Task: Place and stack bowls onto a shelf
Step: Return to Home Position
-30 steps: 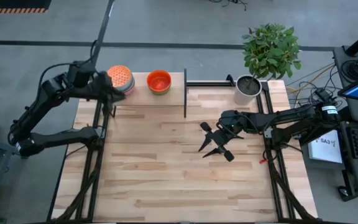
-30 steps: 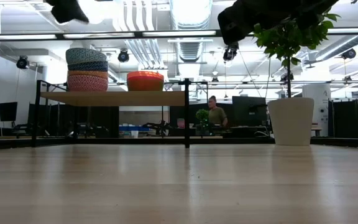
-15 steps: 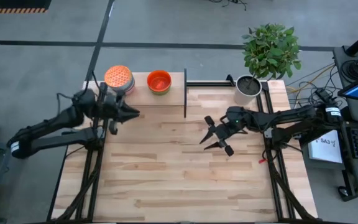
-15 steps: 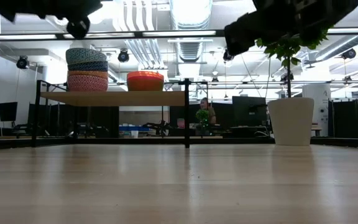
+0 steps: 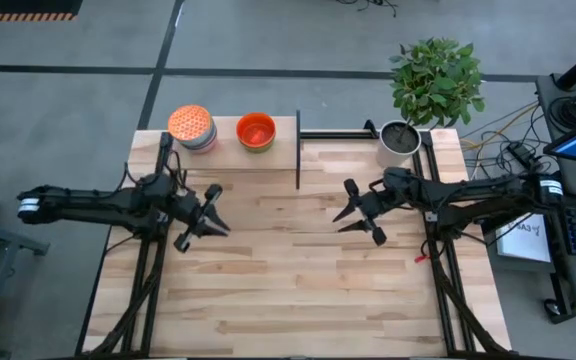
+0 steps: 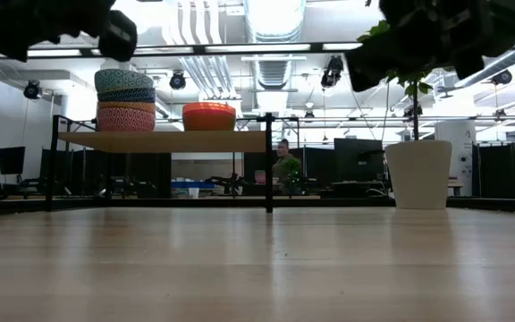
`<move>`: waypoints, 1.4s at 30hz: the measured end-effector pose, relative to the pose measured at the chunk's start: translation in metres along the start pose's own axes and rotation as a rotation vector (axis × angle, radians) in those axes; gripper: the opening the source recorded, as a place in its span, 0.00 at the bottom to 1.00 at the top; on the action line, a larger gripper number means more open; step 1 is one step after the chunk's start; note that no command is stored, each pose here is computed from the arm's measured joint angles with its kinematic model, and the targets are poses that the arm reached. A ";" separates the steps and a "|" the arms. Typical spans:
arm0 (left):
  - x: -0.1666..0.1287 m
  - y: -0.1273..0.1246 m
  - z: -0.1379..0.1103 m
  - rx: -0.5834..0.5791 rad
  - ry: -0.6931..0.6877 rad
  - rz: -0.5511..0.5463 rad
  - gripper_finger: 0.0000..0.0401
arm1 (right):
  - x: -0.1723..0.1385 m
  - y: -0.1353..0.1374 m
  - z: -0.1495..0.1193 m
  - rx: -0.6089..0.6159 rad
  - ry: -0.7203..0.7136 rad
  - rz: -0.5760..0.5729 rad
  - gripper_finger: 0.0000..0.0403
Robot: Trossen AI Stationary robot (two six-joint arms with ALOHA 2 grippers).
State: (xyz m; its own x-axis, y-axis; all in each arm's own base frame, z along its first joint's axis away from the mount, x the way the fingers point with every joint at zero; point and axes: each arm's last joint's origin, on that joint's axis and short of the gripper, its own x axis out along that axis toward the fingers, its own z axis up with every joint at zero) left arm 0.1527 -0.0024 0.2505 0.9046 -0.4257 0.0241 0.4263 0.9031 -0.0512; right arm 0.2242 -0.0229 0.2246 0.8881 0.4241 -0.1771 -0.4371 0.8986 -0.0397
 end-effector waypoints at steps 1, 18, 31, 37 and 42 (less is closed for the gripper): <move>-0.001 -0.002 -0.002 0.004 0.028 -0.007 0.10 | -0.003 0.002 0.000 -0.004 -0.007 -0.003 0.32; -0.032 -0.014 -0.024 0.098 0.035 0.057 0.10 | -0.053 0.032 -0.006 -0.090 -0.144 -0.067 0.32; -0.043 -0.016 -0.070 0.043 -0.097 0.092 0.10 | -0.088 0.048 -0.018 -0.131 -0.228 -0.160 0.32; -0.043 -0.016 -0.071 0.067 -0.087 0.096 0.10 | -0.098 0.053 -0.022 -0.168 -0.190 -0.238 0.30; -0.043 -0.015 -0.072 0.058 -0.077 0.115 0.10 | -0.101 0.056 -0.026 -0.182 -0.150 -0.278 0.24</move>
State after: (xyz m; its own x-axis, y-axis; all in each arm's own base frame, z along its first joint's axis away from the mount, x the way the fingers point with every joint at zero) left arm 0.1075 -0.0022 0.1788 0.9438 -0.3159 0.0977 0.3174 0.9483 0.0000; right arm 0.1062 -0.0190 0.2144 0.9816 0.1906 0.0111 -0.1822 0.9529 -0.2425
